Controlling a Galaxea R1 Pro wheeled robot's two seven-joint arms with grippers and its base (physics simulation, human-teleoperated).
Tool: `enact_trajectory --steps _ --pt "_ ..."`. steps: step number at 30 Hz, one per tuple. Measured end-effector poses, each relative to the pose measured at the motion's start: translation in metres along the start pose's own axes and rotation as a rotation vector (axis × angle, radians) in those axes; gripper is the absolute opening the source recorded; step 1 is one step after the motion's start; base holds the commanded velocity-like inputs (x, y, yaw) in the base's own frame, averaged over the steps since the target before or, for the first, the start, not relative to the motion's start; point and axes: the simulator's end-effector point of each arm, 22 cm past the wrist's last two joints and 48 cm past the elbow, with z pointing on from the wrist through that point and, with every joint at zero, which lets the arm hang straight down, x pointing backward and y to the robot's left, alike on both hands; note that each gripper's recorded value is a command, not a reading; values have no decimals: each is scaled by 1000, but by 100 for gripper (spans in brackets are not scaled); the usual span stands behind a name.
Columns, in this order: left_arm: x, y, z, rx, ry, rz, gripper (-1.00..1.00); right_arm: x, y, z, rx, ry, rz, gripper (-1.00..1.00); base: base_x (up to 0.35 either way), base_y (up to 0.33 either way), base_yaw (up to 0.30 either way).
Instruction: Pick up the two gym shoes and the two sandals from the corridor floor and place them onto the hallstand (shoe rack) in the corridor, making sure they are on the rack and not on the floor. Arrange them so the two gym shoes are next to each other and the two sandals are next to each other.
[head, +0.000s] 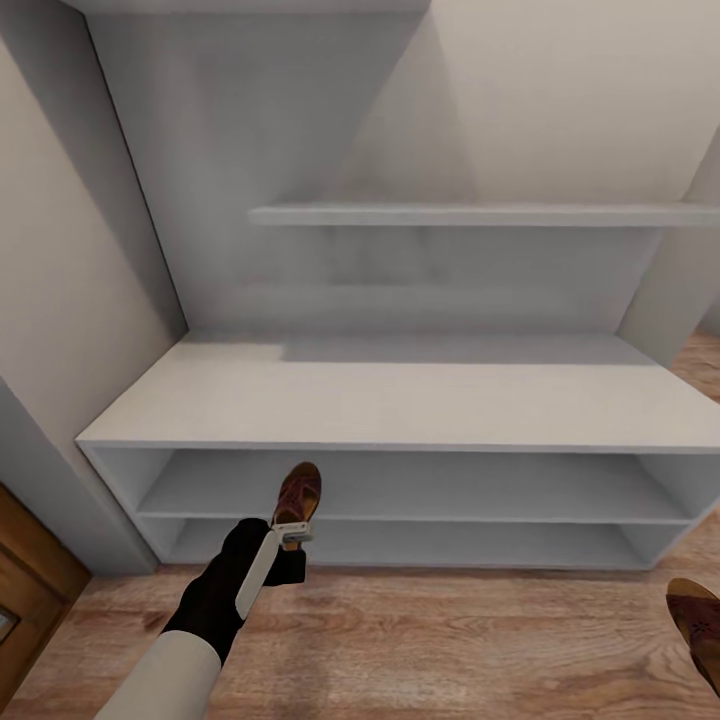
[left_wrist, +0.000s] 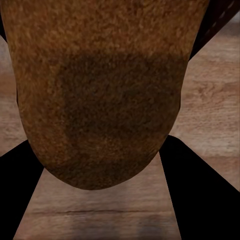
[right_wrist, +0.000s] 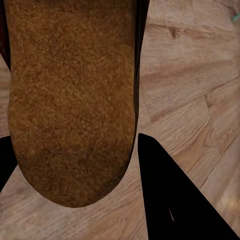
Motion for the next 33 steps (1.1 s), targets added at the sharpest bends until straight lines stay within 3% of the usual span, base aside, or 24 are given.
enact_trajectory --steps 23,33 --pt "0 0 0 2 0 -2 -100 3 -7 1 17 8 -2 -100 74 0 0" --pt "0 0 0 3 1 -2 -100 62 -15 -7 30 152 -95 -100 4 0 0"
